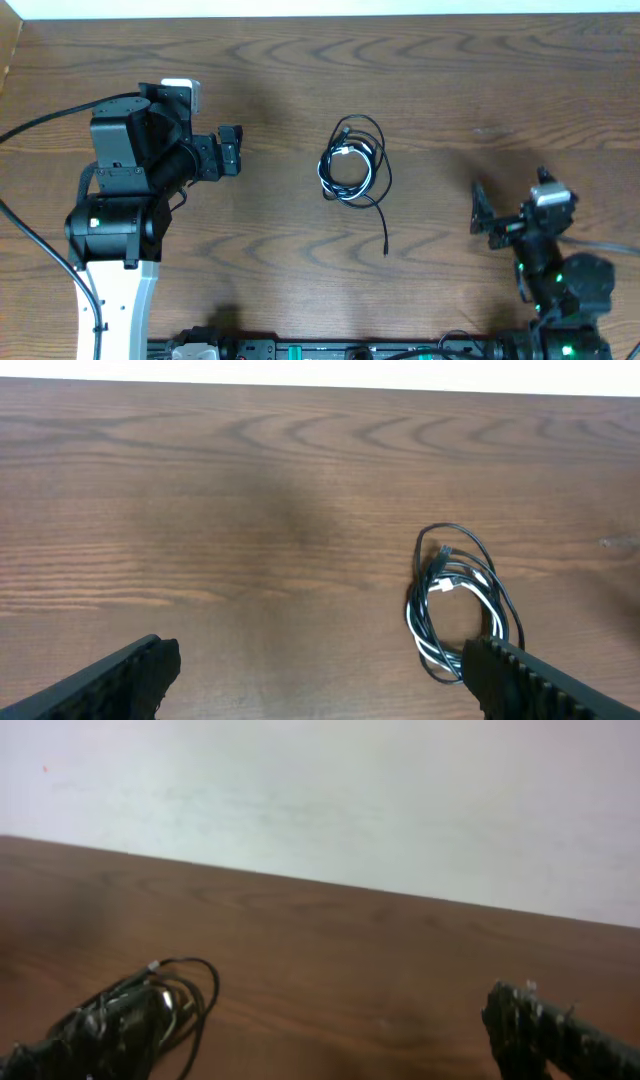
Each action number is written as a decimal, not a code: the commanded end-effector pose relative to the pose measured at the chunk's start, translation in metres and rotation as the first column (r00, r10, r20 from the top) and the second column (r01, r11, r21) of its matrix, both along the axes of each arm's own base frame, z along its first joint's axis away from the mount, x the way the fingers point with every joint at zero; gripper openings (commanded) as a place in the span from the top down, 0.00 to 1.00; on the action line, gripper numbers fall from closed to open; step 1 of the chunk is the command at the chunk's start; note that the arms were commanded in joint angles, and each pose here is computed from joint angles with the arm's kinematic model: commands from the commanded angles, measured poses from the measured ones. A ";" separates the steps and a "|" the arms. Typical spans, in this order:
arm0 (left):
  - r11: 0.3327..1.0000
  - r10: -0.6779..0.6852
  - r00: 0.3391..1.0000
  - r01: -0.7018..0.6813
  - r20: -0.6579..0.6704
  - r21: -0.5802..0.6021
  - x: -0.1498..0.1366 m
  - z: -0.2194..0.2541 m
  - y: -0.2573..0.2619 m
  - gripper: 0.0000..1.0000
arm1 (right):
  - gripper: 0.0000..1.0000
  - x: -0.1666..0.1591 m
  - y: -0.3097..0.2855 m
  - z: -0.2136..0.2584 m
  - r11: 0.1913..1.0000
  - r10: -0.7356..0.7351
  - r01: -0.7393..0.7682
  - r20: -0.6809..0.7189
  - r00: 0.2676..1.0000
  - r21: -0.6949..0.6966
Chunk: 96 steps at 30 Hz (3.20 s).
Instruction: Untangle cables
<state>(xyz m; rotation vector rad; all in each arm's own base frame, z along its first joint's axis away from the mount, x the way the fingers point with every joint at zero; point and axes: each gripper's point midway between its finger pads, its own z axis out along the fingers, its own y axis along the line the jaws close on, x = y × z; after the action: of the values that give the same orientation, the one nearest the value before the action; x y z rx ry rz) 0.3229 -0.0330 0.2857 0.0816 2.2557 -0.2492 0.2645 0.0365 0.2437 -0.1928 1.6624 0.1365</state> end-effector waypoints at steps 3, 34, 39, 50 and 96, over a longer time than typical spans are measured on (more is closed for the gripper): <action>1.000 -0.003 1.000 0.003 -0.030 -0.007 0.002 -0.004 -0.001 0.04 | 0.01 0.027 0.009 0.031 0.998 0.059 -0.060 -0.076 0.995 -0.021; 0.951 -0.285 0.932 0.246 -0.222 -0.189 0.053 -0.035 -0.108 0.04 | 0.01 0.140 0.063 -0.002 0.934 0.358 -0.270 -0.594 0.720 0.235; 0.955 -0.262 0.936 0.215 -0.236 -0.206 0.054 -0.037 -0.107 0.04 | 0.01 0.143 0.066 -0.012 0.930 0.367 -0.273 -0.610 0.702 0.245; 0.965 -0.239 0.894 0.174 -0.380 -0.197 0.061 -0.090 -0.131 0.20 | 0.01 0.143 0.066 -0.016 0.930 0.366 -0.270 -0.618 0.696 0.247; 0.995 -0.091 0.705 0.040 -0.703 -0.089 0.065 -0.272 -0.169 0.66 | 0.03 0.138 0.066 -0.020 0.931 0.365 -0.260 -0.639 0.677 0.257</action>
<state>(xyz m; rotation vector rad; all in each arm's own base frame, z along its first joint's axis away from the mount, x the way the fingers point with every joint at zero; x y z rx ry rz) 0.3900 -0.1965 0.0208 0.0154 3.0057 -0.4755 0.4020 0.0971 0.2175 -0.3439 2.3478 0.6402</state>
